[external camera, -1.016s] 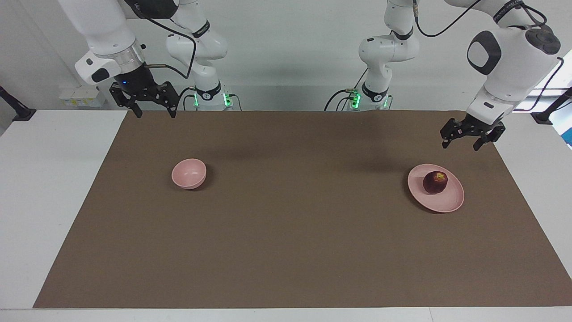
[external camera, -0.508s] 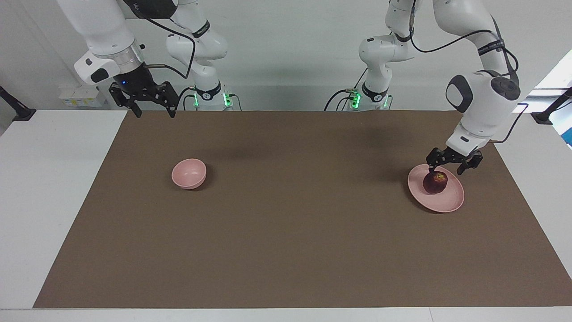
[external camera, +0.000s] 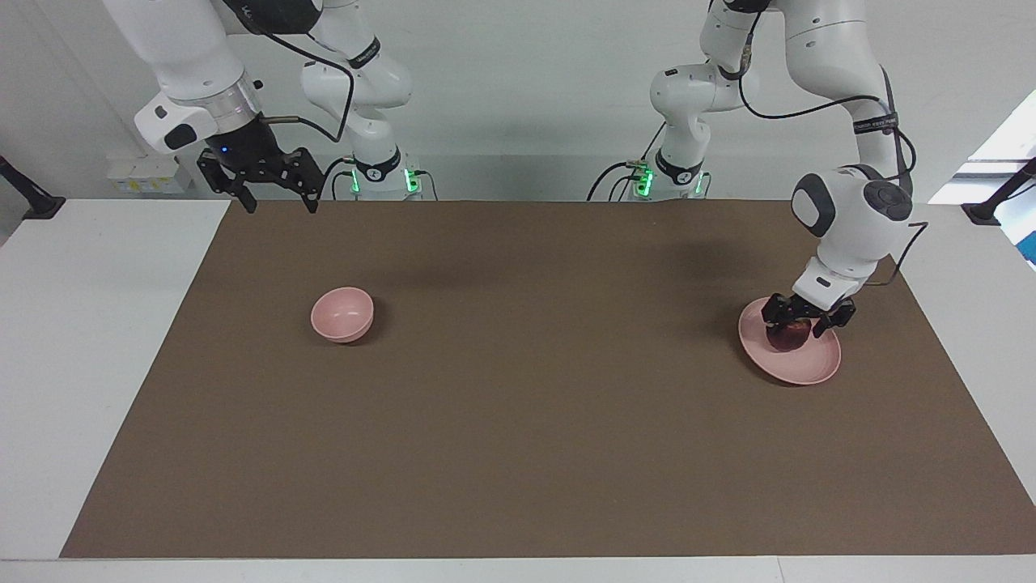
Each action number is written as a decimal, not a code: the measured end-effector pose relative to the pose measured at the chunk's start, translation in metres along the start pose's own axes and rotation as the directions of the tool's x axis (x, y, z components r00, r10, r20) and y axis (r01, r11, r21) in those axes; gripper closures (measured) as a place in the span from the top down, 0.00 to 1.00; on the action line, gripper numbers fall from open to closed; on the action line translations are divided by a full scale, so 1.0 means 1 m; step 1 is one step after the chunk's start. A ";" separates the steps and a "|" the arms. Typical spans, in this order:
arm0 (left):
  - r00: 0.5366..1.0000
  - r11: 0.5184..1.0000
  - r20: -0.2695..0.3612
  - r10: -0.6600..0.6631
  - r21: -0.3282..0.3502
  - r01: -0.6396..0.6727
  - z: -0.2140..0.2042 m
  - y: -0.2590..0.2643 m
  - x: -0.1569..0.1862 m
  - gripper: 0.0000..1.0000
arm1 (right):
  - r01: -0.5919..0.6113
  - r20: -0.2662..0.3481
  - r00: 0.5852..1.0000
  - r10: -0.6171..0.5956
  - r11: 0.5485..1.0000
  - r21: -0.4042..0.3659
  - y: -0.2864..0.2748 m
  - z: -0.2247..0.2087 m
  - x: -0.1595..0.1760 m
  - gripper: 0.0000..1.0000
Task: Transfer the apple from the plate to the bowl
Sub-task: 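Reach the left gripper down to the apple on the pink plate, then close the left gripper on the apple and lift it off the plate, then carry the apple toward center while the right gripper reaches toward it, then close the right gripper on the apple held by the left gripper, then open the left gripper while the right gripper pulls the apple away, then lower the apple into the pink bowl while the left gripper withdraws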
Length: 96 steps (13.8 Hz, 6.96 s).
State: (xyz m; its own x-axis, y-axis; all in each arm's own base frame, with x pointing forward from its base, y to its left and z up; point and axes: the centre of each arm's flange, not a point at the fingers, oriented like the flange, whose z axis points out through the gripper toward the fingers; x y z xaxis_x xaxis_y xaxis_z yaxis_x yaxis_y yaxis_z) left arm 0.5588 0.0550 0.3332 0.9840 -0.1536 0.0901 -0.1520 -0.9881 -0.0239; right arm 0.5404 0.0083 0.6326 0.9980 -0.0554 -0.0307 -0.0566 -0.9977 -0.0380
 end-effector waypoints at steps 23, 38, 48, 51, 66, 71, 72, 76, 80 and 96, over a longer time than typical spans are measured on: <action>0.990 0.784 0.084 -0.113 -0.604 0.140 -0.130 0.171 0.025 0.65 | 0.030 0.005 1.000 -0.030 1.000 0.008 -0.017 0.006 -0.007 1.00; 0.962 0.389 0.205 -0.179 -0.883 0.261 -0.186 0.289 0.008 0.65 | -0.807 0.455 0.587 0.669 0.532 0.258 -0.192 0.097 -0.011 1.00; 0.957 0.404 0.200 -0.211 -0.874 0.271 -0.188 0.308 0.005 0.65 | -0.957 0.551 0.290 0.783 0.255 0.141 -0.281 0.106 -0.028 1.00; 0.957 0.404 0.200 -0.211 -0.873 0.272 -0.188 0.308 0.004 0.65 | -0.963 0.558 0.268 0.785 0.211 0.165 -0.294 0.099 -0.030 1.00; 0.956 0.405 0.204 -0.213 -0.871 0.276 -0.188 0.310 0.003 0.90 | -0.968 0.566 0.250 0.785 0.181 0.176 -0.313 0.100 -0.033 0.73; 0.969 0.505 0.163 -0.186 -0.830 0.236 -0.185 0.305 0.002 1.00 | -0.969 0.564 0.245 0.789 0.188 0.157 -0.310 0.104 -0.031 0.73; 0.972 0.524 0.152 -0.180 -0.821 0.226 -0.186 0.304 0.003 1.00 | -0.968 0.562 0.250 0.789 0.201 0.149 -0.308 0.106 -0.031 0.73; 0.977 0.596 0.141 -0.159 -0.775 0.209 -0.182 0.286 0.005 1.00 | -0.944 0.549 0.326 0.770 0.289 0.156 -0.269 0.097 -0.013 0.73; 0.986 0.714 0.114 -0.120 -0.680 0.166 -0.172 0.261 0.005 1.00 | -0.904 0.514 0.424 0.745 0.386 0.186 -0.214 0.076 0.006 0.73; 0.993 0.989 -0.001 0.116 -0.090 -0.116 -0.191 0.173 0.048 1.00 | -0.279 0.090 0.958 0.271 0.955 0.096 -0.021 0.162 0.039 0.73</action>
State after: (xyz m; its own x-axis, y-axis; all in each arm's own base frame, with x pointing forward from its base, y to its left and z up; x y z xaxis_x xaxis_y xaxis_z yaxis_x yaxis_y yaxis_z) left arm 0.5619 -0.1249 0.5237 0.9596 -0.2671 0.0881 -0.2725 -0.9606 0.0553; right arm 0.5760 0.0331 0.4703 0.9386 -0.3198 -0.1299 -0.3353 -0.9339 -0.1240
